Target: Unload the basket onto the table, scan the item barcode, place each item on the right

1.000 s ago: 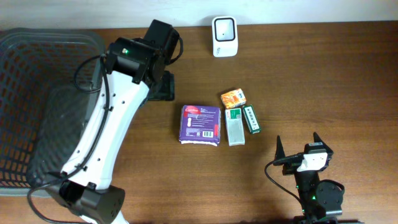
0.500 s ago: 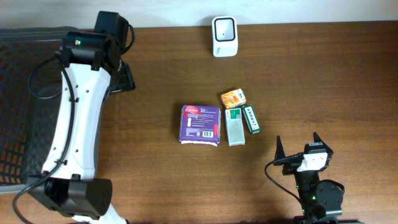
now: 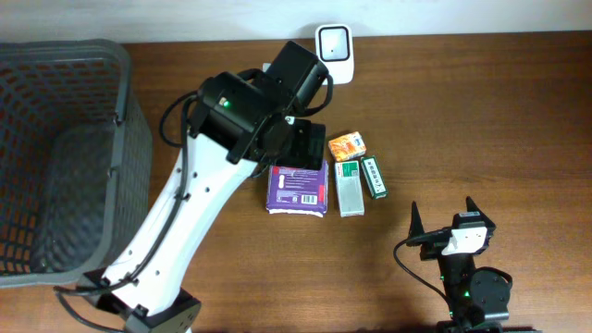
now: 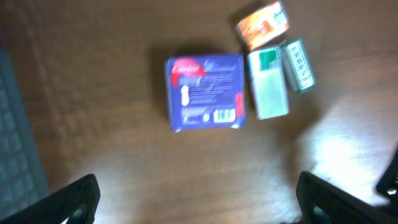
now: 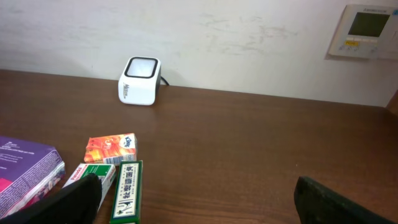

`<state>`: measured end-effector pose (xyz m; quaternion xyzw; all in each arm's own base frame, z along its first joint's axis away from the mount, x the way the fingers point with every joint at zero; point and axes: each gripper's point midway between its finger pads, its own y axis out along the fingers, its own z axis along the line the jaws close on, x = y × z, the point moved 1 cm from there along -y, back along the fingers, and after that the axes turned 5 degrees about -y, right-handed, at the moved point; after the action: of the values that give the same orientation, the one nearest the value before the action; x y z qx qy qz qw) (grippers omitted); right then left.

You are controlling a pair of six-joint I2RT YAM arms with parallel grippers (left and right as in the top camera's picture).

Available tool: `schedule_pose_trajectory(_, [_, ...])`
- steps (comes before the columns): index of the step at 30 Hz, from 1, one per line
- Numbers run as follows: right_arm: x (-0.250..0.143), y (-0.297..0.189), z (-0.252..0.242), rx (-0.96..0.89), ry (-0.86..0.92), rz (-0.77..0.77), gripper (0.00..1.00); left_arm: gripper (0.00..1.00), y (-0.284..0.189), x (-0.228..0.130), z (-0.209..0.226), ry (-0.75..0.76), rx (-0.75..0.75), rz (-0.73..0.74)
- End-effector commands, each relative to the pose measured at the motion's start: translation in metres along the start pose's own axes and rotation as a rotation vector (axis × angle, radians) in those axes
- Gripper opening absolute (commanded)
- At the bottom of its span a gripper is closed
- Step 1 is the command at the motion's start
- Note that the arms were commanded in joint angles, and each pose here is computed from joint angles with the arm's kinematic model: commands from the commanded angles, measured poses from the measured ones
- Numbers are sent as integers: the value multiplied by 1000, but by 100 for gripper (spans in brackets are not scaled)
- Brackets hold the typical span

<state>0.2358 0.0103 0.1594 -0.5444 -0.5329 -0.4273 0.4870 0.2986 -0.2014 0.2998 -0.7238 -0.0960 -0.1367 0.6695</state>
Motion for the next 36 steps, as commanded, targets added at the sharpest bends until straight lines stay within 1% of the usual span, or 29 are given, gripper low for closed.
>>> schedule_pose_trajectory(1, [-3, 0, 1, -2, 10, 6, 98, 99, 6, -3, 2, -24, 19, 29])
schedule_pose_trajectory(6, [-3, 0, 1, -2, 10, 6, 99, 99, 26, -18, 7, -14, 61, 110])
schedule_pose_trajectory(23, [-2, 0, 2, 9, 11, 1, 98, 99, 27, -17, 6, -14, 59, 107])
schedule_pose_trajectory(24, [3, 0, 15, 86, 22, -23, 98, 99, 27, -16, 5, -15, 54, 100])
schedule_pose_trajectory(25, [11, -3, 33, 202, 31, -63, 99, 99, 28, -14, 4, -16, 49, 93])
schedule_pose_trajectory(26, [26, -12, 57, 366, 21, -136, 98, 99, 28, -10, 1, -19, 38, 77])
schedule_pose_trajectory(27, [48, -24, 73, 480, -7, -244, 98, 99, 28, -5, -2, -22, 25, 56])
schedule_pose_trajectory(28, [64, -30, 75, 498, -30, -321, 98, 99, 28, -3, -3, -23, 19, 47])
schedule_pose_trajectory(29, [85, -36, 71, 479, -58, -424, 99, 99, 29, -2, -4, -24, 15, 41])
schedule_pose_trajectory(31, [144, -67, 59, 414, -130, -699, 99, 99, 29, 11, -9, -31, -2, -13])
schedule_pose_trajectory(32, [163, -75, 53, 383, -134, -739, 99, 99, 29, 15, -11, -34, -14, -30])
schedule_pose_trajectory(33, [177, -80, 49, 371, -139, -733, 99, 99, 29, 18, -14, -37, -23, -46])
schedule_pose_trajectory(34, [192, -81, 46, 371, -145, -669, 99, 99, 29, 21, -15, -38, -30, -56])
schedule_pose_trajectory(35, [202, -77, 40, 360, -115, -575, 99, 99, 28, 21, -15, -38, -30, -56])
schedule_pose_trajectory(36, [212, -67, 31, 343, -76, -433, 99, 99, 29, 21, -15, -38, -30, -56])
